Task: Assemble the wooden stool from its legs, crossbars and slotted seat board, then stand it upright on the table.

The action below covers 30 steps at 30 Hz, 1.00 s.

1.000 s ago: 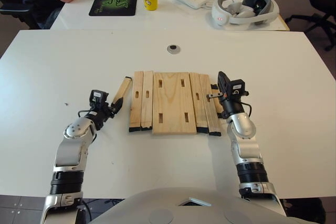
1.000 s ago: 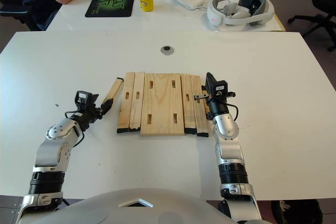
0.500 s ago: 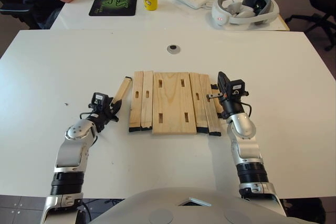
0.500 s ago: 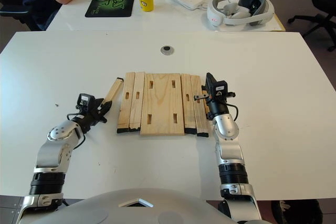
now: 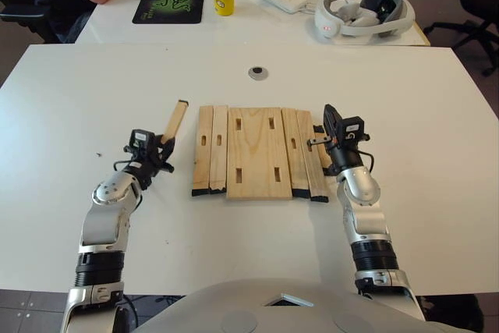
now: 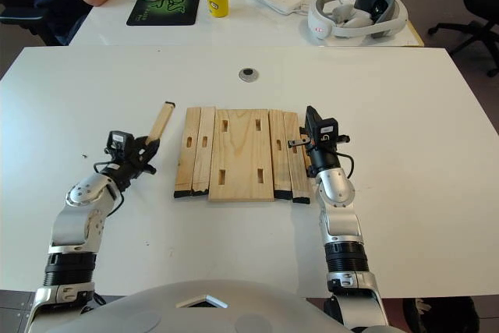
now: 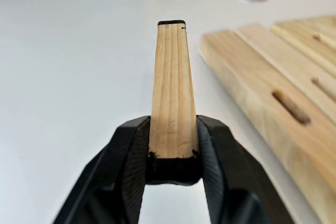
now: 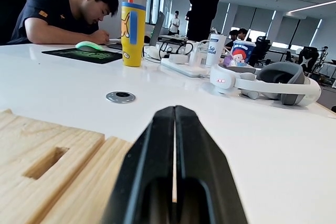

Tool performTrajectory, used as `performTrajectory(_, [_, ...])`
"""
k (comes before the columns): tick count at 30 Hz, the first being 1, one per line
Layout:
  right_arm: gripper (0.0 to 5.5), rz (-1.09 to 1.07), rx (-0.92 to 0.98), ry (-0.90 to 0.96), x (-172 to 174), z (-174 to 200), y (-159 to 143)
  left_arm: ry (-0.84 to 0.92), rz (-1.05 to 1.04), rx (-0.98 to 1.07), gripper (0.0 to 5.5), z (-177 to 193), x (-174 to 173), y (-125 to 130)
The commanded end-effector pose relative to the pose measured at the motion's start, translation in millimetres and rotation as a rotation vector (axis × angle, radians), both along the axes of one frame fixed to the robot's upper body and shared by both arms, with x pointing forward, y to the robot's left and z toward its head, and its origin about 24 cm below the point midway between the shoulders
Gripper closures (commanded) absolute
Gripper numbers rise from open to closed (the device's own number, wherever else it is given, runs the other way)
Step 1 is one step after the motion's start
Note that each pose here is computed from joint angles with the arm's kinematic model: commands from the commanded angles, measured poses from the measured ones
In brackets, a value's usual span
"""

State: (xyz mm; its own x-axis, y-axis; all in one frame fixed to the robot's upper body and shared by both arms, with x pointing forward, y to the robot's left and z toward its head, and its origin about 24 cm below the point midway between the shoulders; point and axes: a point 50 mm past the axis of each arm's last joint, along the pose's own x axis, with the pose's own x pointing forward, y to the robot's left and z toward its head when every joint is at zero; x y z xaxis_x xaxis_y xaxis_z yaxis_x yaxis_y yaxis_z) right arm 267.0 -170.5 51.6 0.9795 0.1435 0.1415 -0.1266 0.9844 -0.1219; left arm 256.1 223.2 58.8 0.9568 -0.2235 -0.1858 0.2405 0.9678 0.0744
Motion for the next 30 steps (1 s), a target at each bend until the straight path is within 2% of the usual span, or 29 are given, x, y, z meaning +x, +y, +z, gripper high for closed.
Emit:
performTrajectory(1, [5.50, 0.029, 0.112, -0.055, 14.7, 28.4, 7.1, -0.161, -0.049, -0.037, 4.19, 28.2, 6.2, -14.2])
performTrajectory(3, [5.50, 0.114, 0.342, 0.007, 23.6, 45.3, 14.9, -0.216, -0.132, -0.039, 4.19, 38.9, 3.9, -27.8])
performTrajectory(6, [5.09, 0.443, 0.792, 0.159, 25.1, 83.5, 38.4, -0.275, -0.279, 0.008, 4.19, 49.8, -1.7, -51.6])
performTrajectory(9, [4.56, 0.696, 0.985, 0.285, 19.1, 109.7, 50.5, -0.301, -0.372, 0.045, 4.19, 54.1, -5.5, -67.3])
performTrajectory(16, [3.43, 0.800, 1.203, 0.437, 13.9, 116.9, 55.3, -0.325, -0.437, 0.040, 4.19, 56.8, -11.7, -78.8])
performTrajectory(24, [2.11, 0.792, 1.263, 0.554, 12.7, 116.8, 59.2, -0.339, -0.496, 0.011, 4.19, 63.0, -15.6, -89.8])
performTrajectory(30, [2.07, 0.776, 1.238, 0.561, 14.6, 115.9, 60.2, -0.331, -0.518, -0.051, 4.19, 66.8, -17.8, -94.1])
